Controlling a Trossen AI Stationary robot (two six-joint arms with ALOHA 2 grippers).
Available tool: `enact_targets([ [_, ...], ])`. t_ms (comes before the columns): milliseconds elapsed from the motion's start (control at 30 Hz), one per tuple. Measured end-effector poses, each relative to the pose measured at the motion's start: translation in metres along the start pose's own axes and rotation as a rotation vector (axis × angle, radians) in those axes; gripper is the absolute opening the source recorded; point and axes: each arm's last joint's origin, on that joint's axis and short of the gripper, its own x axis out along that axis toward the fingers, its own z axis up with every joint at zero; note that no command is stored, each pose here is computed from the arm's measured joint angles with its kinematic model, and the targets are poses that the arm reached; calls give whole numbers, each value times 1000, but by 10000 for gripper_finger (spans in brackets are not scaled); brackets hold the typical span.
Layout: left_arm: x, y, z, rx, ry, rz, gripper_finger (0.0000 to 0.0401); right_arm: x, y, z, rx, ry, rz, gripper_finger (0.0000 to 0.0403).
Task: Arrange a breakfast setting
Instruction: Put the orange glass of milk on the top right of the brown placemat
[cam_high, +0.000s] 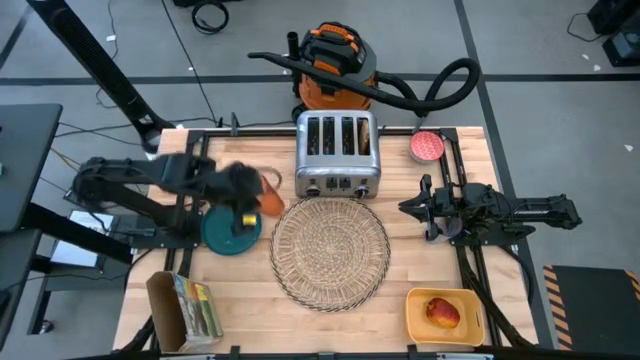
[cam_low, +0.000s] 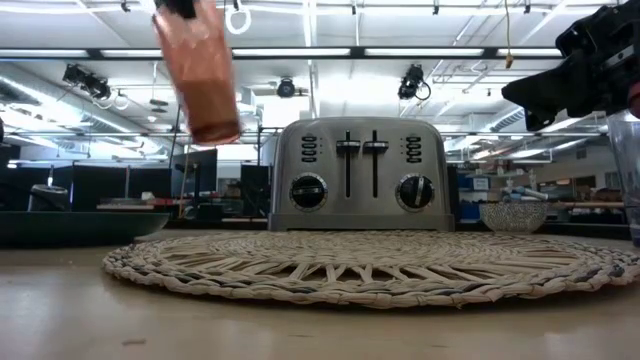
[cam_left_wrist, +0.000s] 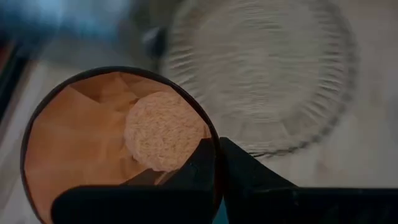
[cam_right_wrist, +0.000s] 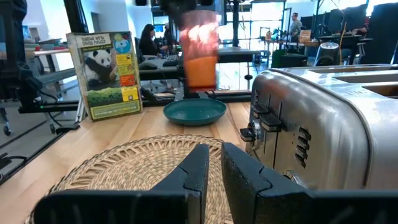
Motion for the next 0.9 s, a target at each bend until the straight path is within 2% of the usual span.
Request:
enact_targets([
  [100,6,-27,5,92,-59,-87,14,0,0,0,0,0,0,54],
  [200,22,-48,10,173,-68,-124,14,0,0,0,0,-1,0,54],
  [333,52,-64,26,276,-82,-120,14,0,0,2,0,-16,0,54],
  [433,72,-68,47,363,-80,-95,14,0,0,5,0,-51,1,54],
  [533,90,-65,72,437,-85,-85,14,-1,0,11,10,-112,5,54],
  [700,128,-50,100,526,-46,-140,14,-2,1,19,180,-198,41,54],
  [800,144,-38,112,584,-44,-154,14,-4,0,28,173,-293,0,54],
  [900,154,-25,122,641,-48,-166,14,-6,1,39,125,-325,15,52],
])
